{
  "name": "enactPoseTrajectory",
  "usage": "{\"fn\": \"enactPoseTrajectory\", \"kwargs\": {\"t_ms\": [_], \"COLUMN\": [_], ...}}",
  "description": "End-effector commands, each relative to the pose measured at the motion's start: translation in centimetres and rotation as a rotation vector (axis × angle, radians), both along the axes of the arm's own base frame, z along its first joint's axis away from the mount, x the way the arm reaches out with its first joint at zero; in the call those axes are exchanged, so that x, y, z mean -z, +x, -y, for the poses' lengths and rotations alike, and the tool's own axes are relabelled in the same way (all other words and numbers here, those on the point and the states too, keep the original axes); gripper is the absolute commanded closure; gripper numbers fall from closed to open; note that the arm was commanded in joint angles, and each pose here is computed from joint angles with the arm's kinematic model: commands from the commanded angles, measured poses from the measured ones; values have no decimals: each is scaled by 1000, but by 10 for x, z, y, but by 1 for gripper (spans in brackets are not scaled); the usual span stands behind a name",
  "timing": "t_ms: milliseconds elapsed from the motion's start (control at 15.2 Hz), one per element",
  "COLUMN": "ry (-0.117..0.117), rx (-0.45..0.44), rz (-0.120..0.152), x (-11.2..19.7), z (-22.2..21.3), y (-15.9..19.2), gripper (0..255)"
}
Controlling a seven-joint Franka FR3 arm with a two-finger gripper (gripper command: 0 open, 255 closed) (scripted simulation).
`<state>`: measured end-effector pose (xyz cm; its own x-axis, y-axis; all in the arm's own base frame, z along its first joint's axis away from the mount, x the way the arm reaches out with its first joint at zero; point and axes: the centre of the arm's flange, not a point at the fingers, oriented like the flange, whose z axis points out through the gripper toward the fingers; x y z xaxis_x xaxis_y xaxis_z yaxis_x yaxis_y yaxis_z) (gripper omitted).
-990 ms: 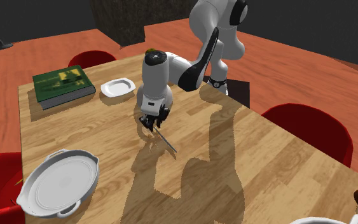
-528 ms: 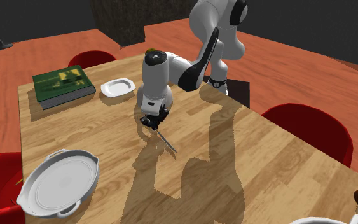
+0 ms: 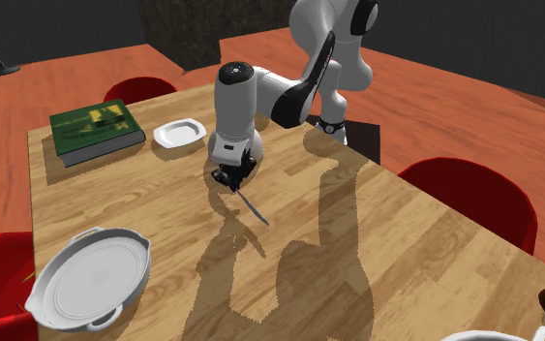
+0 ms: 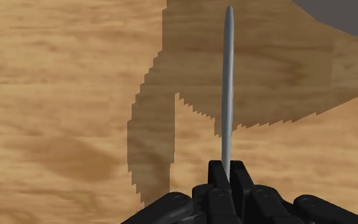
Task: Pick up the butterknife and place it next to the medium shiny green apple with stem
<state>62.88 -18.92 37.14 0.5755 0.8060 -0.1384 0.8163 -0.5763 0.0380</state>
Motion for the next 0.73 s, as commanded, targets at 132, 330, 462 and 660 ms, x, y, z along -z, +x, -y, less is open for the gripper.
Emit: {"fn": "enactPoseTrajectory", "kwargs": {"t_ms": [132, 330, 462, 660], "ry": [0, 0, 0, 0], "rx": [0, 0, 0, 0], "rz": [0, 0, 0, 0], "x": [-22, -38, -48, -64], "z": [1, 1, 1, 1], "y": [0, 0, 0, 0], "gripper": [255, 255, 255, 255]}}
